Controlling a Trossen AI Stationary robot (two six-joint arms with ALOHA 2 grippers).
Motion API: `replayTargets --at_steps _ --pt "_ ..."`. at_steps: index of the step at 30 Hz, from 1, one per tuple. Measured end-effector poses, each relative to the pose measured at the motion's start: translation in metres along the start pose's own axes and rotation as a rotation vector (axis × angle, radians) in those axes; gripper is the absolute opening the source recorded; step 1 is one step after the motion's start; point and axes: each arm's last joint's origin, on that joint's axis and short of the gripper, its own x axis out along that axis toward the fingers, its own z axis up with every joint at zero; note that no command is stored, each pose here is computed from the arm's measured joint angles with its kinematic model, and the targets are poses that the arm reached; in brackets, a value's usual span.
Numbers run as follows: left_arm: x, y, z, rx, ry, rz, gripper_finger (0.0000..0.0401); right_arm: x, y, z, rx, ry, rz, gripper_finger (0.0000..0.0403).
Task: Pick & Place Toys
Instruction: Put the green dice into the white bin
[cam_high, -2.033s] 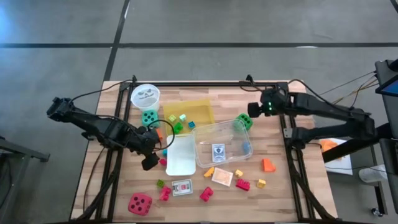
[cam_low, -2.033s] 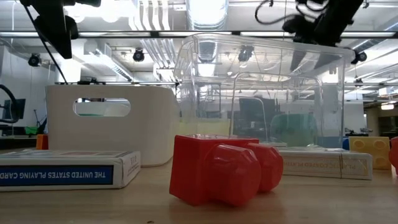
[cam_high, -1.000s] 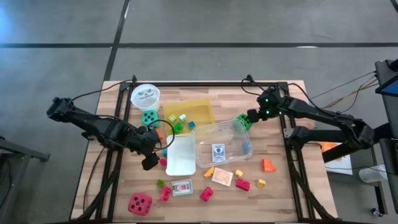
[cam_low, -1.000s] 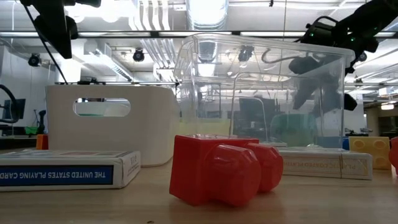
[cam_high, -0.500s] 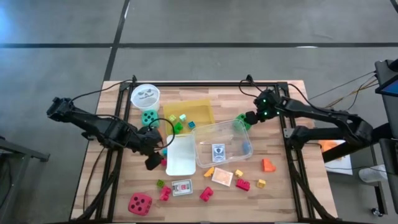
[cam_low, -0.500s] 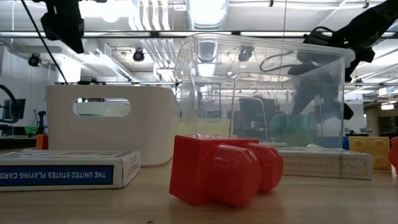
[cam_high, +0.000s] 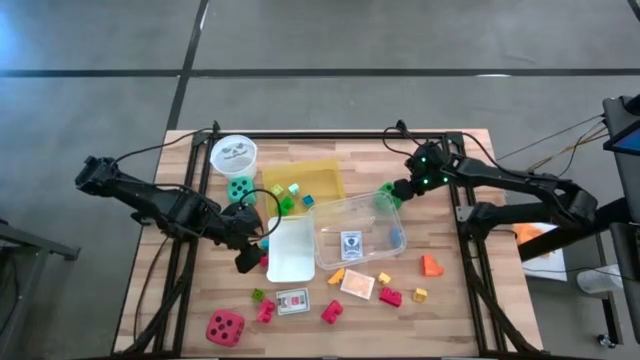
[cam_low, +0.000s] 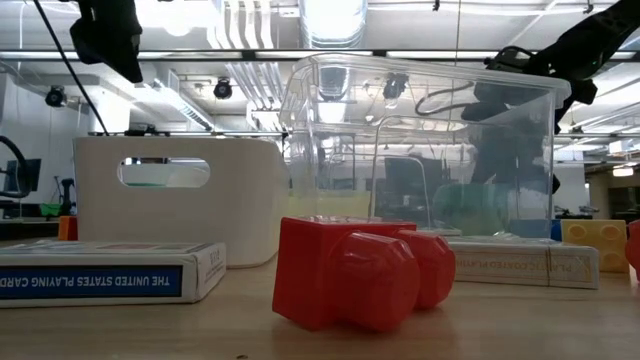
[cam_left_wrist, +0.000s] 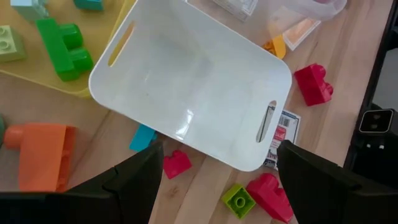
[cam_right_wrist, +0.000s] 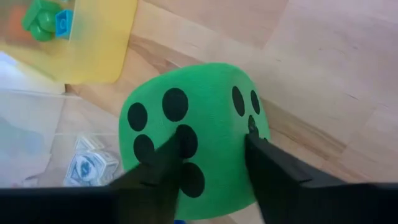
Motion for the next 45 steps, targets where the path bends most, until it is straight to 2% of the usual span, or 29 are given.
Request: replayTargets --at_steps 2,4,12,19,24,29,45 --pt "0.000 0.000 0.000 0.000 -0.001 0.001 0.0300 0.000 0.000 -0.001 -0.010 0.010 0.007 0.0076" --pt "0.000 0.000 0.000 0.000 -0.006 0.006 0.0300 0.000 0.000 -0.001 -0.021 0.013 0.008 0.0049" --pt "0.000 0.001 0.001 0.000 -0.026 0.022 0.0300 -0.001 0.000 -0.001 -0.033 0.007 0.012 0.0049" --pt "0.000 0.001 0.001 0.000 -0.027 0.023 0.0300 -0.016 0.004 -0.004 -0.061 -0.042 0.037 0.0042" --pt "0.002 0.002 0.000 0.002 -0.035 0.040 0.0300 -0.025 0.003 -0.009 -0.068 -0.068 0.000 0.0041" --pt "0.002 0.002 0.000 0.002 -0.041 0.044 0.0300 -0.036 0.005 -0.011 -0.087 -0.140 -0.010 0.0038" --pt "0.001 0.003 0.003 -0.034 -0.121 0.095 0.0300 -0.086 0.021 -0.016 -0.150 -0.368 0.109 0.0033"
